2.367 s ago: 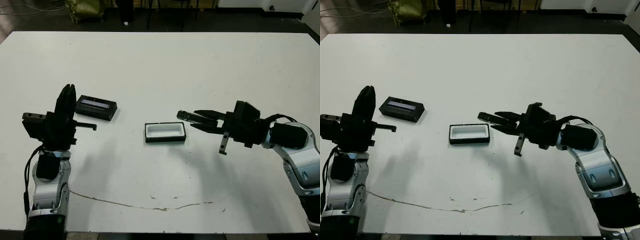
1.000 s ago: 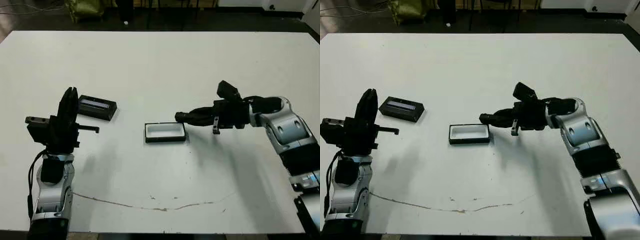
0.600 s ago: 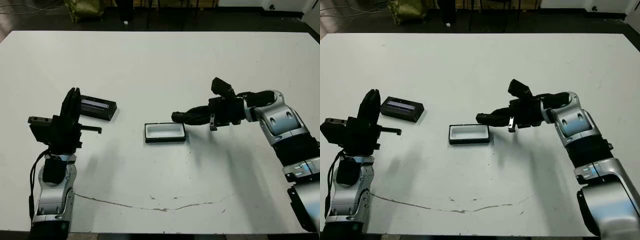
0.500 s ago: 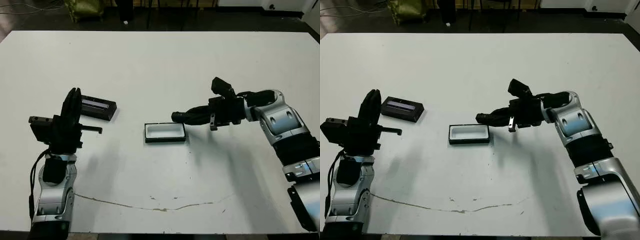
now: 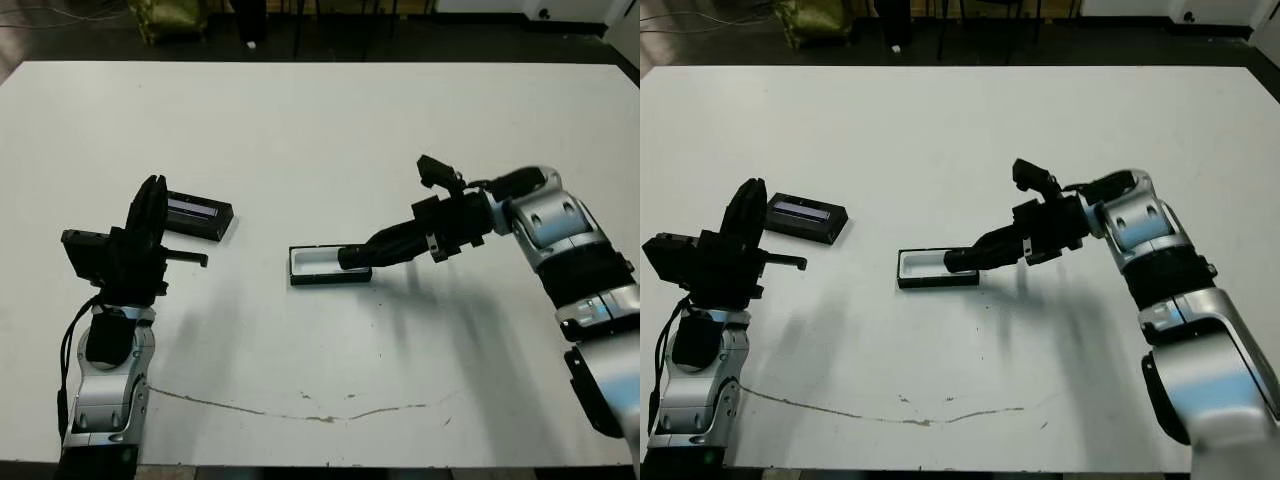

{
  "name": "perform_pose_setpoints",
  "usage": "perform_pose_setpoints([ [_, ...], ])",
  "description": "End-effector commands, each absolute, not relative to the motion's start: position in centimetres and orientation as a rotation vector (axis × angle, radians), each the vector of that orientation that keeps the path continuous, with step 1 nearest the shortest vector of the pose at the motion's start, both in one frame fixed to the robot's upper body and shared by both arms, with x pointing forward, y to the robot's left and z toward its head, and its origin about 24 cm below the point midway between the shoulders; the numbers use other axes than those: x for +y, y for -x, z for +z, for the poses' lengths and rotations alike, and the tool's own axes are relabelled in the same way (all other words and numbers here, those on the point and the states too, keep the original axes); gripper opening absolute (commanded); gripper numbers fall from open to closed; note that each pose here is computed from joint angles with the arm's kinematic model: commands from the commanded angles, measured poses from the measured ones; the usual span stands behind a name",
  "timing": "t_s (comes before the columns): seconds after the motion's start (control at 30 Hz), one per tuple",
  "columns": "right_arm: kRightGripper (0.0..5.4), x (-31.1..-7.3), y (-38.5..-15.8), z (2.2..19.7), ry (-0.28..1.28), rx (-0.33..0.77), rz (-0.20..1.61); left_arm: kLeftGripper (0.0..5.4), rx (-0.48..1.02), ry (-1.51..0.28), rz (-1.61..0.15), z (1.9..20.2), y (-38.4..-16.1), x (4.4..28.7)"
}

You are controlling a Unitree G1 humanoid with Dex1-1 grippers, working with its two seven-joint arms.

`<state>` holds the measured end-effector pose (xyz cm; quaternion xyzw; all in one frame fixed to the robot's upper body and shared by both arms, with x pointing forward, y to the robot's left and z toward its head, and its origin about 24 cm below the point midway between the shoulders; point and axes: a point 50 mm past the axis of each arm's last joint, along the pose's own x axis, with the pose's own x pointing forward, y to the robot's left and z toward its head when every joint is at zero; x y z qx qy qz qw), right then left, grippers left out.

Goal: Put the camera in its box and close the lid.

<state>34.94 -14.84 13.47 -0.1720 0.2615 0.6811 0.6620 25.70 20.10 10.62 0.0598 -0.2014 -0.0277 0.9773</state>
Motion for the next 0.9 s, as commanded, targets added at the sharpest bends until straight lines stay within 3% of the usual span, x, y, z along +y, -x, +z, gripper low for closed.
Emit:
perform_pose_setpoints([
  [0.03,0.18,-14.6,-35.3,13.8,0.421,0.598,1.538,0.00,-0.357,-0.114,-0.039,9.7,-25.4,20.2],
  [0.9,0.18,-12.7,-35.1,10.7,0.487,0.647,1.570,0.00,-0.358,-0.115,-0.037,9.5,-25.3,20.2],
])
